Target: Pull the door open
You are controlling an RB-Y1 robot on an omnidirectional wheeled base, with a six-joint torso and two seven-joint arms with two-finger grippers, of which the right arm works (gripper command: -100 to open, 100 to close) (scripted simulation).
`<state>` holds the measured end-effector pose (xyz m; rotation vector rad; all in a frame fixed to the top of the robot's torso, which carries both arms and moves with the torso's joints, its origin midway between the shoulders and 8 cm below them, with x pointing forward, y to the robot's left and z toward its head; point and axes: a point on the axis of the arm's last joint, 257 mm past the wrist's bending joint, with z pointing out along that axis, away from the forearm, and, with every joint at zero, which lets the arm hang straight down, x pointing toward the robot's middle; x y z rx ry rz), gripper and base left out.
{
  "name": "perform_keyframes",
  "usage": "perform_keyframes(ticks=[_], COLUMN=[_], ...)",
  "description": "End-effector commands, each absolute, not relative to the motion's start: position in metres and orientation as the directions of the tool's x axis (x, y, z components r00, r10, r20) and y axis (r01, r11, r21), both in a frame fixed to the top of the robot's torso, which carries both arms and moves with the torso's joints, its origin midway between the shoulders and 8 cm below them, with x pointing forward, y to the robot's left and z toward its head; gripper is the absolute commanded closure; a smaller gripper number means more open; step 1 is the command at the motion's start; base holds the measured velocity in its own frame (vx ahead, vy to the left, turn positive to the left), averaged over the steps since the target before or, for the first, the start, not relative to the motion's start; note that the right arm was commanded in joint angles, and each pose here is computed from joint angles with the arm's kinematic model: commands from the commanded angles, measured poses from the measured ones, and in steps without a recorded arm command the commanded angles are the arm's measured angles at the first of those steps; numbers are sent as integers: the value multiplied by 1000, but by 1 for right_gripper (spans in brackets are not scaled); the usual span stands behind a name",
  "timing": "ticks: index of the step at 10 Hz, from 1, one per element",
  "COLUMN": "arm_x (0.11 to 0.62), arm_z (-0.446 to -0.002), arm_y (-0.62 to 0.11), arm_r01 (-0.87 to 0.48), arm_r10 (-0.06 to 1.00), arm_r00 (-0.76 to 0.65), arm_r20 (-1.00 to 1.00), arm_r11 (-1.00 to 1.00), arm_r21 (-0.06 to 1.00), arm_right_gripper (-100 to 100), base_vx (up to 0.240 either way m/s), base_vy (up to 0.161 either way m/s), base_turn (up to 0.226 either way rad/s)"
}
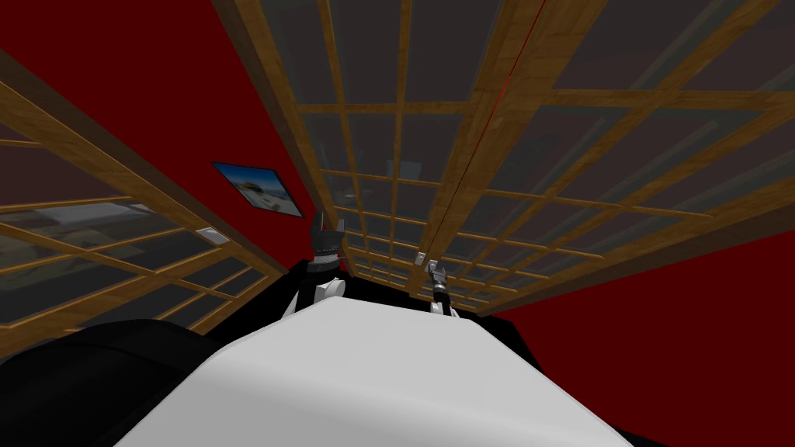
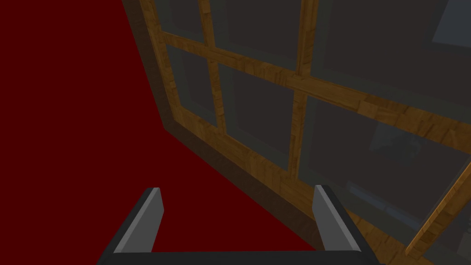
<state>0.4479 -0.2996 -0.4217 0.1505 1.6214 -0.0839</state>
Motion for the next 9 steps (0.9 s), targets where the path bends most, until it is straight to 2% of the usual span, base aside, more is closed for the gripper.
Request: perform_keyframes(ticks=[1, 9], arm_x=[433, 431], arm_z=[-427, -430], arm_y=[-335, -334], arm_r01=[200, 200], arm_r10=[30, 33], arm_r00=[-68, -75], arm_r20=[-997, -997], arm_r11=[980, 980], arm_r21=[16, 17], arm_right_gripper=[100, 100], base_vx=[-9, 2], base_vy=[-1, -1], base_turn=[2, 0])
